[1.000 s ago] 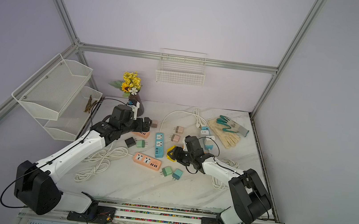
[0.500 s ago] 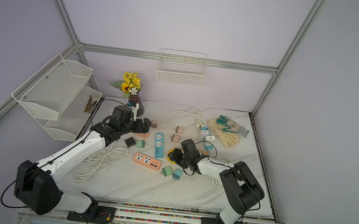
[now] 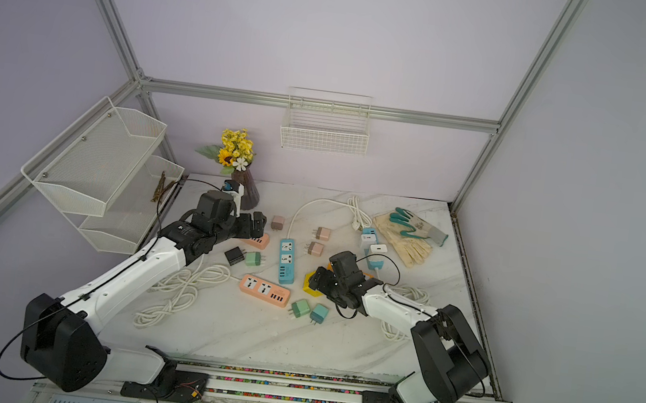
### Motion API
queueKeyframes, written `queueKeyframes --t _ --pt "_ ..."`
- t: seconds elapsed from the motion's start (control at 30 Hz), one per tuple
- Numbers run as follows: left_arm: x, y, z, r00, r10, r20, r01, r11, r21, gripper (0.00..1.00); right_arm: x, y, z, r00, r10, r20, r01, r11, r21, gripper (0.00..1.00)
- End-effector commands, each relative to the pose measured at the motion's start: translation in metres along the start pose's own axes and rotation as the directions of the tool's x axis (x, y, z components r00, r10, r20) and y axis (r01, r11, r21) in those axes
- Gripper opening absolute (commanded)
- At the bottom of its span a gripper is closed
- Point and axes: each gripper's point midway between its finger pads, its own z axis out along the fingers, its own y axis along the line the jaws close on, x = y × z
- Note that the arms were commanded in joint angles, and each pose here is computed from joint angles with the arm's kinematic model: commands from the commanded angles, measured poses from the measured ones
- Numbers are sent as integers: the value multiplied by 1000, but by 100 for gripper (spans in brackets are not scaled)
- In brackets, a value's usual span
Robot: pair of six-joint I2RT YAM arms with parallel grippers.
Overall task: Pull the plug off the socket
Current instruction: Place the plug at the center of the board.
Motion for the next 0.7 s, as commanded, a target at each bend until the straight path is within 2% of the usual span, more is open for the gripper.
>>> queueKeyframes --t 0.0,0.13,0.17,0.3,0.43,0.53,0.6,0.67 --pt "-2 -5 4 1000 -29 -8 29 997 70 100 -14 -15 -22 998 -38 49 33 996 86 92" --pt "6 -11 15 997 -60 -53 65 991 118 100 -45 -20 -56 982 -115 153 87 980 178 92" --pt "16 -14 28 995 -57 -87 68 989 134 100 -51 -15 -61 973 -154 171 124 977 173 92" --pt "22 -42 41 992 -52 -118 84 954 289 98 -48 21 -58 956 -264 130 262 965 29 89" --pt "27 -61 51 986 -79 -148 130 916 379 91 -43 36 -42 962 -264 64 267 963 -42 84" --pt "32 -68 55 984 -73 -163 133 910 393 88 -44 33 -30 967 -252 45 253 967 -25 82" --pt "34 -73 57 984 -66 -164 127 909 398 87 -57 28 -35 964 -249 87 248 968 30 82" --pt "37 -84 59 985 -53 -164 117 905 410 85 -84 14 -49 954 -247 171 224 964 142 84"
